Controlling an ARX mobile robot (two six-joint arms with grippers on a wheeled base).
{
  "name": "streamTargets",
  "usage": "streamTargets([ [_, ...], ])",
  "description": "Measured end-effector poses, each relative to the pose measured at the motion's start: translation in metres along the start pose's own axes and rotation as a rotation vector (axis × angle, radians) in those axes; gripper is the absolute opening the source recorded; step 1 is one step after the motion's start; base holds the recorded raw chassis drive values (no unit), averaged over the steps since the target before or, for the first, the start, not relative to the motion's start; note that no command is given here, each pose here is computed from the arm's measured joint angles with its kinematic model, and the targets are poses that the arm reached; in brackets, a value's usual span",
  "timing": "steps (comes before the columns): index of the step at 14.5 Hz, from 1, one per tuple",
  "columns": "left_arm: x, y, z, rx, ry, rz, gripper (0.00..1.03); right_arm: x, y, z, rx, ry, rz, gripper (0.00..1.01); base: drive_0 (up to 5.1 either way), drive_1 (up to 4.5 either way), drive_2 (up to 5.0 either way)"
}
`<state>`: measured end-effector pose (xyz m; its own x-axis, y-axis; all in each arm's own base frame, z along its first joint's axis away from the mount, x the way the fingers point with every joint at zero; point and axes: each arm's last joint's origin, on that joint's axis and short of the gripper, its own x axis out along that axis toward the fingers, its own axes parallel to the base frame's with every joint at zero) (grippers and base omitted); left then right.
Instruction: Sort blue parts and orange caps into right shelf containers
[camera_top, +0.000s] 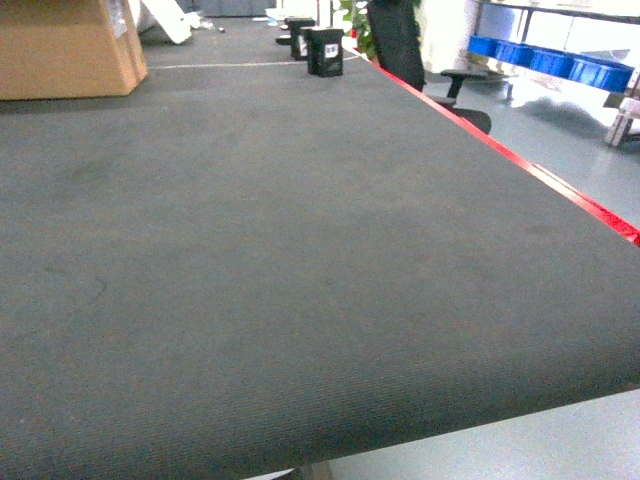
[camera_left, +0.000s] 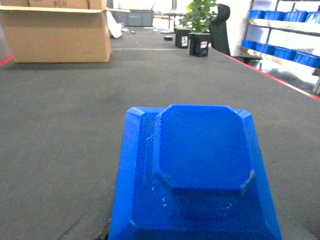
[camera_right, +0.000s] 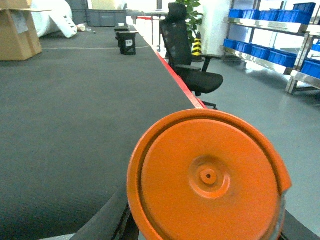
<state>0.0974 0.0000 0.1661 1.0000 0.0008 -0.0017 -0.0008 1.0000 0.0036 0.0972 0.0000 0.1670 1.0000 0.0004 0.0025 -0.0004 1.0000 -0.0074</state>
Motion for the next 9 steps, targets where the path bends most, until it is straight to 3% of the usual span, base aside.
streamTargets([
  [9, 0.0, 0.0, 0.0, 0.0, 0.0, 0.0, 0.43, 0.0, 0.0, 0.0, 0.0, 0.0, 0.0, 0.45, -1.5, -1.5, -1.5],
])
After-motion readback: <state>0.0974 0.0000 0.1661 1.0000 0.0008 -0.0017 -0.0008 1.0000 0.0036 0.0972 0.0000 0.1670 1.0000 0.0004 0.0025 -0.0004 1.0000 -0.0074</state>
